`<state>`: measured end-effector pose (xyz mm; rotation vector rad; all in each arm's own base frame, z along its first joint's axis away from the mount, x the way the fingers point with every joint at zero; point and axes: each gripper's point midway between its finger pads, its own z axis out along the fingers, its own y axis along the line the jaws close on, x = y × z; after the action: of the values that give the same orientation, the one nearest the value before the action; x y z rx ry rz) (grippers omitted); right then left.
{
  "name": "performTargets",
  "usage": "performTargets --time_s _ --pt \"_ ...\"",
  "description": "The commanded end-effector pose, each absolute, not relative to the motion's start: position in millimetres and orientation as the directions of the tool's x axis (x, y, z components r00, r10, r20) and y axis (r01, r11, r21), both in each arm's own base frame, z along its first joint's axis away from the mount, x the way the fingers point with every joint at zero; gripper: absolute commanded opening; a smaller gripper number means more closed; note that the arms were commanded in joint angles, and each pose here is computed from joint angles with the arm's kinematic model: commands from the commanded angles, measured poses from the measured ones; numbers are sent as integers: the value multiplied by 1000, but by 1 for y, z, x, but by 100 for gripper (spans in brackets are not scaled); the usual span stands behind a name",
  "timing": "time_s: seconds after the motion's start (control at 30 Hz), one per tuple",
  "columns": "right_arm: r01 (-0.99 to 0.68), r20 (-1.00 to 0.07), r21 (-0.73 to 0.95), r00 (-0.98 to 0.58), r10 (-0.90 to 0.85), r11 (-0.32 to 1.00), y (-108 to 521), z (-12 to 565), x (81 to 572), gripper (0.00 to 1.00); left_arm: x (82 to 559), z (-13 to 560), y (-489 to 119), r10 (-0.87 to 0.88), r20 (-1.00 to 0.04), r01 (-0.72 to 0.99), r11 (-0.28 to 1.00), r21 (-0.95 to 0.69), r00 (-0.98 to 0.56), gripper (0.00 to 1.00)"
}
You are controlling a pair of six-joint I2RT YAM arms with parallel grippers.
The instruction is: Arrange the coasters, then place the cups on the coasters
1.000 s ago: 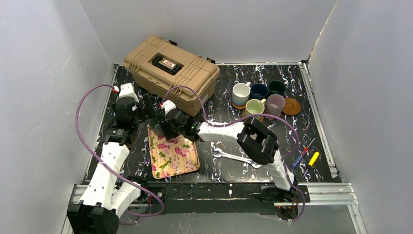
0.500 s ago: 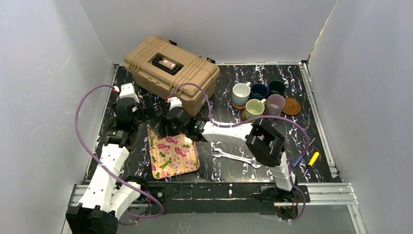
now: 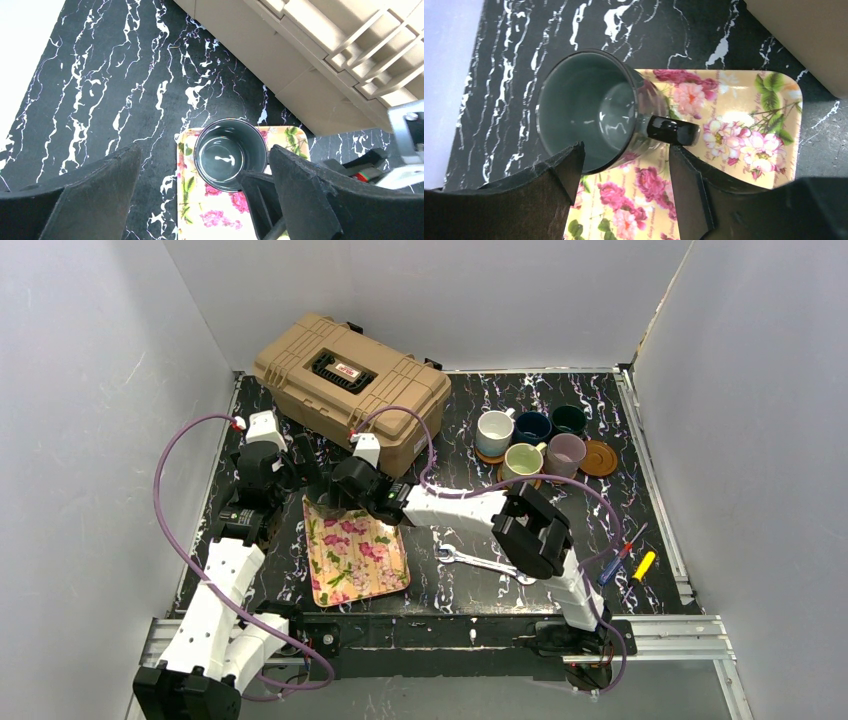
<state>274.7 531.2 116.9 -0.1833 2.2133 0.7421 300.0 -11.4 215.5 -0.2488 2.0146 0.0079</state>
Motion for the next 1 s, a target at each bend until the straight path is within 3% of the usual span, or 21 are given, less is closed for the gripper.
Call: performTargets --time_s 0.0,0.23,0.73,0.9,0.97 --pt "-286 -730 439 -667 152 852 531 116 287 71 297 229 -13 -159 -904 -164 981 -101 -396 98" --pt "-282 -700 432 -704 121 857 528 93 277 63 297 230 -13 -155 -906 -161 982 -98 -394 98" --pt "-289 -692 438 -713 114 851 502 104 262 21 297 229 -14 -152 -905 -159 983 -95 -398 98" --pt "-317 -699 475 -703 133 821 500 109 258 1 297 228 -14 -152 -904 -158 983 -95 -399 98" --pt "-350 -713 486 -689 131 801 502 120 257 1 297 228 -14 -150 -905 -160 983 -92 -399 98"
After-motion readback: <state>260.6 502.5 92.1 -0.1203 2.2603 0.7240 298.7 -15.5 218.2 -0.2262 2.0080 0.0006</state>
